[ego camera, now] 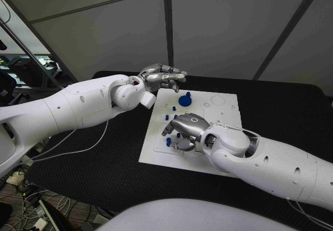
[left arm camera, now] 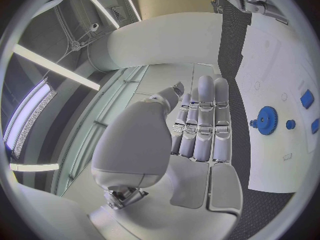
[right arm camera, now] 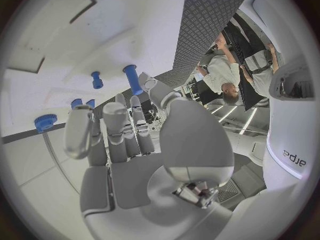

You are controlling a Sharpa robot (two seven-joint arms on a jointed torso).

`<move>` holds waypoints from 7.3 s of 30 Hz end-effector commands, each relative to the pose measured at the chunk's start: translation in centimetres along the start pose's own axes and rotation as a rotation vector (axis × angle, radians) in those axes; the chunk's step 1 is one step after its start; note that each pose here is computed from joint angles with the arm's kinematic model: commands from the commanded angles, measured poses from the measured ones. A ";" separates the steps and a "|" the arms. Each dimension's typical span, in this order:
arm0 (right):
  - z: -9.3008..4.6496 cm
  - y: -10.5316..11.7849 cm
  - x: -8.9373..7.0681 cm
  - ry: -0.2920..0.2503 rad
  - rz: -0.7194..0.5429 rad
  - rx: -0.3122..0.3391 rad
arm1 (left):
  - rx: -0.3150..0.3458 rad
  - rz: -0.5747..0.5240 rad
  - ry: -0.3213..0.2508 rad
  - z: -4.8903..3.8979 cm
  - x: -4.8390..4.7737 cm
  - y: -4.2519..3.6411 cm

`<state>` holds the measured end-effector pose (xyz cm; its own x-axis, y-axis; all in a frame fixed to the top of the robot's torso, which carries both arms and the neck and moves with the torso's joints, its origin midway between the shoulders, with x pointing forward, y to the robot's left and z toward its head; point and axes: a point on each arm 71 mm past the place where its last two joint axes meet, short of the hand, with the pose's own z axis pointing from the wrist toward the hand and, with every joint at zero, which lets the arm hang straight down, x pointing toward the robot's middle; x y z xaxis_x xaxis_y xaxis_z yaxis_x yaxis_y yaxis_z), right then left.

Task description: Assemble the parts on the task board

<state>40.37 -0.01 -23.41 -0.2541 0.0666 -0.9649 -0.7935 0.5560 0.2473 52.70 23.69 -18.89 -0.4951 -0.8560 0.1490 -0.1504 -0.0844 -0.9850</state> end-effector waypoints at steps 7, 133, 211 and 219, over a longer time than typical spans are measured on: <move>-3.4 -1.2 -1.7 -0.140 0.074 0.015 | -0.007 0.001 0.009 -0.25 -0.19 0.08; -9.6 -6.4 1.3 -0.040 0.368 0.730 | -0.018 0.006 0.020 -1.02 -0.25 0.48; -11.1 -6.2 0.5 -0.084 0.342 0.609 | -0.024 0.006 0.020 -1.03 -0.47 0.61; -10.3 -6.1 0.8 -0.056 0.310 0.604 | -0.025 0.005 0.022 -1.01 -0.42 0.61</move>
<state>39.32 -11.96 -24.78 -0.3784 0.3630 -0.8515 -0.2224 0.8573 0.4643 51.96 24.67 -19.62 -0.5040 -0.8519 0.1422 -0.1729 -0.0618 -0.9830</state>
